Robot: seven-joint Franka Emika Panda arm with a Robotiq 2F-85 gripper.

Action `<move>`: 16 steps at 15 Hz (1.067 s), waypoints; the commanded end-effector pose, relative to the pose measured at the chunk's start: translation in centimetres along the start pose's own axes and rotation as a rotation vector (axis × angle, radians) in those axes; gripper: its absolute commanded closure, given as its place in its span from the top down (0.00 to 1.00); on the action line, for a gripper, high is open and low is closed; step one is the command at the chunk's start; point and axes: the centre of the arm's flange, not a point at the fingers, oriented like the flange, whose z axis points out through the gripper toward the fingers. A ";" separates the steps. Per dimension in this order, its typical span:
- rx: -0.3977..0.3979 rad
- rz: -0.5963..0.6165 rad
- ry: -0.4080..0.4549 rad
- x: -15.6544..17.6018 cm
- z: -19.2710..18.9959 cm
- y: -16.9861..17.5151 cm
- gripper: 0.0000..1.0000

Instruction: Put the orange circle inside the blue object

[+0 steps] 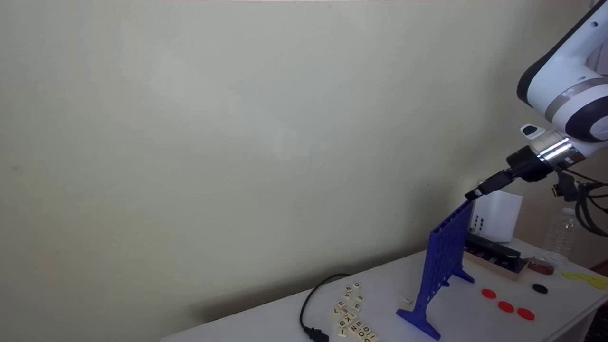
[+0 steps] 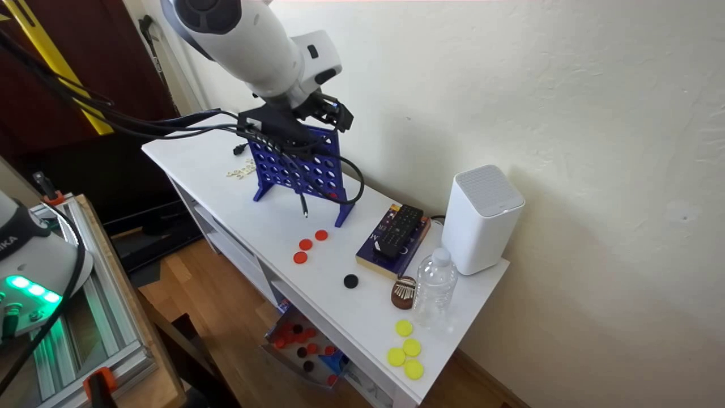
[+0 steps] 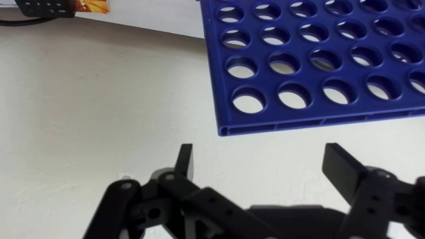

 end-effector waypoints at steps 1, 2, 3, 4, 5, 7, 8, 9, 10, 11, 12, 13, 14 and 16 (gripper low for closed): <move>-0.032 0.022 0.027 0.0 -1.5 -0.4 1.00; -0.036 0.031 0.028 0.1 -1.8 -0.4 1.00; -0.050 0.039 0.027 0.2 -2.3 -0.4 1.00; -0.057 0.043 0.027 0.3 -2.7 -0.4 1.00; -0.067 0.046 0.030 0.5 -3.3 -0.3 1.00; -0.071 0.054 0.012 0.7 -4.5 -0.3 1.00; -0.075 0.065 0.002 0.6 -5.0 -0.5 1.00; -0.105 0.094 -0.010 0.5 -5.7 -0.6 1.00; -0.117 0.108 -0.023 0.3 -6.3 -0.7 1.00; -0.142 0.131 -0.040 0.2 -6.8 -0.8 1.00; -0.156 0.150 -0.062 0.0 -7.4 -0.8 1.00; -0.174 0.164 -0.086 -0.1 -7.9 -0.8 1.00; -0.178 0.175 -0.107 -0.4 -8.5 -0.8 1.00; -0.172 0.184 -0.150 -0.9 -9.3 -0.6 1.00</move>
